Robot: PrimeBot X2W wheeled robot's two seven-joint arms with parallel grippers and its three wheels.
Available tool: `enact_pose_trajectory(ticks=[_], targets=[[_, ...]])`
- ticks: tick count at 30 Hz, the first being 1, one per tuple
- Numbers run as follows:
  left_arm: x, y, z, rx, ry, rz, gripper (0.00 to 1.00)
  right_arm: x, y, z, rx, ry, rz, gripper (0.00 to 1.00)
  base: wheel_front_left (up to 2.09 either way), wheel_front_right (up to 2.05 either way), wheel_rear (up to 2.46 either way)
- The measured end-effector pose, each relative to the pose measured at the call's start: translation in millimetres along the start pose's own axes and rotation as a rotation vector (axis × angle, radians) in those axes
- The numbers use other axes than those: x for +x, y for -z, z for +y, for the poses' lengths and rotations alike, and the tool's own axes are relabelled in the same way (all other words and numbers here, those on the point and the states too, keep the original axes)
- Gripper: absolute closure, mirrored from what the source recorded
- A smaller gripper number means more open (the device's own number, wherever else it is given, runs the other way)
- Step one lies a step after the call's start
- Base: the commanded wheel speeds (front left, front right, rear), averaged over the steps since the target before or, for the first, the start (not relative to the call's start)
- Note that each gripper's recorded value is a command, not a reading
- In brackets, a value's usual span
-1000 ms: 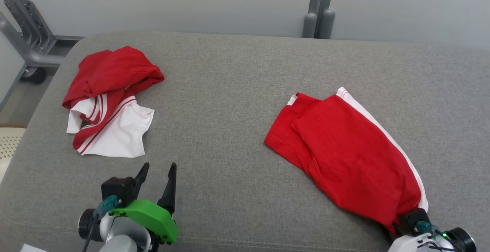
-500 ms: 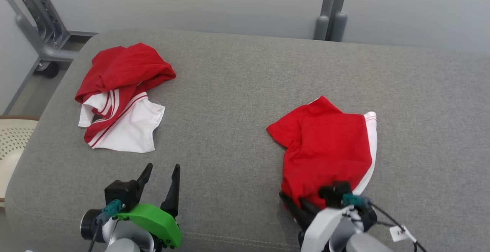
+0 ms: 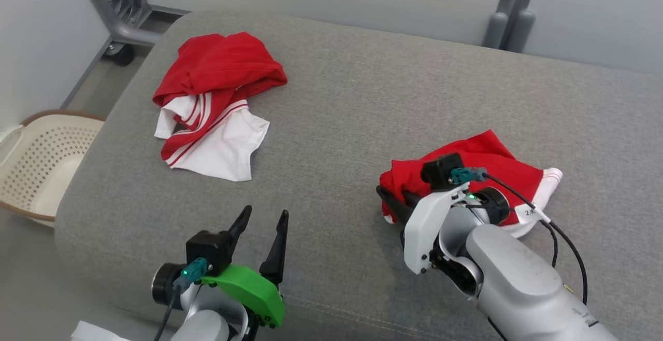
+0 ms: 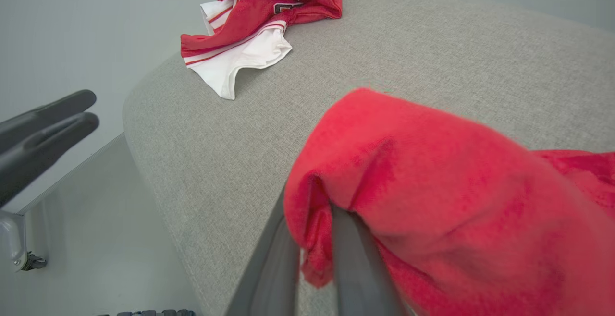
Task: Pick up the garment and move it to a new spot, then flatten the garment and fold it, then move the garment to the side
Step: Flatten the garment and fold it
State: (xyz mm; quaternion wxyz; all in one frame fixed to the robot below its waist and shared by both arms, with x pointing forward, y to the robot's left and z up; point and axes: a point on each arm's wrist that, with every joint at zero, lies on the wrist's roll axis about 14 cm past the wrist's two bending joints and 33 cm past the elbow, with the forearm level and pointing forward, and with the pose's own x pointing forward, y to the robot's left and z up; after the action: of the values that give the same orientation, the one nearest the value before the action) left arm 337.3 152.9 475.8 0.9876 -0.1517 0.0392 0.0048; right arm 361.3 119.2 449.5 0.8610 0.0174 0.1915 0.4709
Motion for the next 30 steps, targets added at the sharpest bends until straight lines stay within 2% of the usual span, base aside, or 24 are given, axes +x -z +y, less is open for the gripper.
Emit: enact_pose_trajectory(ticks=[6, 11, 17, 18, 19, 21, 26, 30], targets=[[-11, 9, 14, -0.004, -0.056, 0.034, 0.00, 23, -3, 5, -0.013, -0.041, 0.050, 1.00, 0.00, 0.00, 0.00], [-24, 14, 32, -0.005, -0.119, 0.063, 0.00, 40, -11, 26, -0.052, -0.113, 0.070, 1.00, 0.00, 0.00, 0.00], [-37, 25, 49, -0.019, -0.180, 0.122, 0.00, 48, -13, 72, -0.061, -0.252, 0.099, 1.00, 0.00, 0.00, 0.00], [-38, 28, 49, -0.022, -0.180, 0.136, 0.00, 48, -12, 76, -0.077, -0.262, 0.104, 0.90, 0.00, 0.00, 0.00], [-39, 29, 49, -0.025, -0.179, 0.143, 0.00, 49, -12, 77, -0.089, -0.267, 0.106, 0.57, 0.00, 0.00, 0.00], [-40, 32, 48, -0.031, -0.178, 0.160, 0.00, 50, -13, 78, -0.109, -0.271, 0.109, 0.00, 0.00, 0.00, 0.00], [-41, 35, 48, -0.040, -0.179, 0.171, 0.00, 55, -19, 70, -0.161, -0.250, 0.097, 0.00, 0.00, 0.00, 0.00], [-42, 38, 46, -0.047, -0.169, 0.190, 0.00, 56, -16, 62, -0.265, -0.228, 0.116, 0.00, 0.00, 0.00, 0.00]])
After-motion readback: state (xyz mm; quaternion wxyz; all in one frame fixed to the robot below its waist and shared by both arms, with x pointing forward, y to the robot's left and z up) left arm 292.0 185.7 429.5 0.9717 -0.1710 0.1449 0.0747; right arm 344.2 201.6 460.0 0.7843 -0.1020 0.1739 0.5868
